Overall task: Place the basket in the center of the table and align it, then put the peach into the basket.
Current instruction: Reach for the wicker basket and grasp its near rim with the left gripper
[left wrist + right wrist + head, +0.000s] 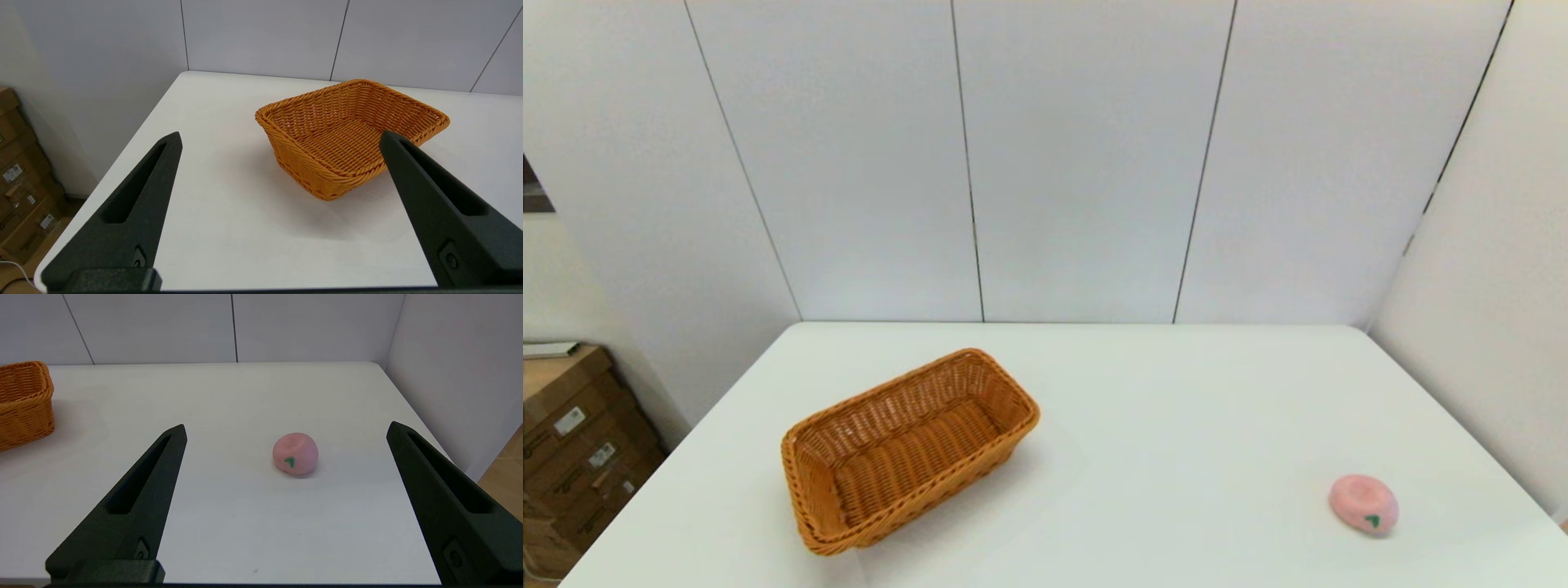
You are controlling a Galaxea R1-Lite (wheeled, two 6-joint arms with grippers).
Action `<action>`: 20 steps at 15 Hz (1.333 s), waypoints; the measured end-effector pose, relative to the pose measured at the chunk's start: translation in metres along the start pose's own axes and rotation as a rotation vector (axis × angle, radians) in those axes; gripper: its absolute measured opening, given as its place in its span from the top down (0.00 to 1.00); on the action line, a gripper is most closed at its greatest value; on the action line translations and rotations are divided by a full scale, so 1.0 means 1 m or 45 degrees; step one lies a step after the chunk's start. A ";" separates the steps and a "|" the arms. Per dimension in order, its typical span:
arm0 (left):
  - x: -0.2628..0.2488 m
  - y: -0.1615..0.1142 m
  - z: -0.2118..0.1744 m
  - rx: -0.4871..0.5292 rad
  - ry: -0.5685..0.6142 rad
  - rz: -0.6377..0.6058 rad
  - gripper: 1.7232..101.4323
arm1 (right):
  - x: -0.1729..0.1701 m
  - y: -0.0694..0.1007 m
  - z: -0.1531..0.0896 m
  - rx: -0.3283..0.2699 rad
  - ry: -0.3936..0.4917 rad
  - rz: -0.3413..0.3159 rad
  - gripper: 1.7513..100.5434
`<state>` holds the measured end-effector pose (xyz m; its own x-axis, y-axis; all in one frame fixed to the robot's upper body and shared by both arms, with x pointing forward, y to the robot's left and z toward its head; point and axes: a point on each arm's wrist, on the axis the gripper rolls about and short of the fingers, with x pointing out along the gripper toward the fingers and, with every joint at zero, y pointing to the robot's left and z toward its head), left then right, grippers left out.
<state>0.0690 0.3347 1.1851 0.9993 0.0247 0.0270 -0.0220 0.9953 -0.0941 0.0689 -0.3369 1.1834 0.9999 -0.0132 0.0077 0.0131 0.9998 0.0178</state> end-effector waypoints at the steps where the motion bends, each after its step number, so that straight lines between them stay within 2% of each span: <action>1: 0.000 0.000 0.000 0.001 0.000 -0.001 0.04 | 0.000 0.000 0.000 -0.001 0.000 0.000 0.04; 5: -0.003 -0.001 0.013 -0.014 -0.048 -0.006 0.04 | 0.000 0.000 0.000 -0.001 0.001 -0.001 0.04; 7: -0.008 -0.003 0.040 -0.110 -0.073 -0.013 0.04 | 0.000 0.000 0.000 -0.002 0.002 -0.001 0.04; 9: -0.001 -0.007 0.070 -0.286 0.012 -0.001 0.04 | 0.000 0.000 -0.001 -0.005 0.010 -0.001 0.04; 11: 0.028 -0.010 0.091 -0.458 0.242 0.063 0.04 | 0.000 0.000 0.000 -0.004 0.007 -0.001 0.04; 14: 0.102 -0.014 0.101 -0.635 0.648 0.238 0.04 | 0.000 0.000 0.000 -0.004 0.005 -0.001 0.04; 17: 0.185 -0.015 0.079 -0.736 1.006 0.440 0.04 | 0.000 0.000 0.000 -0.004 0.004 -0.001 0.04; 20: 0.249 -0.018 0.036 -0.788 1.289 0.589 0.04 | 0.000 0.000 0.000 -0.003 0.004 -0.001 0.04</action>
<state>0.3177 0.3267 1.2289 0.4835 0.0021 -0.8753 -0.6287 0.6966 -0.3456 0.0688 -0.3370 1.1835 0.9999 -0.0140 0.0049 0.0140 0.9998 0.0154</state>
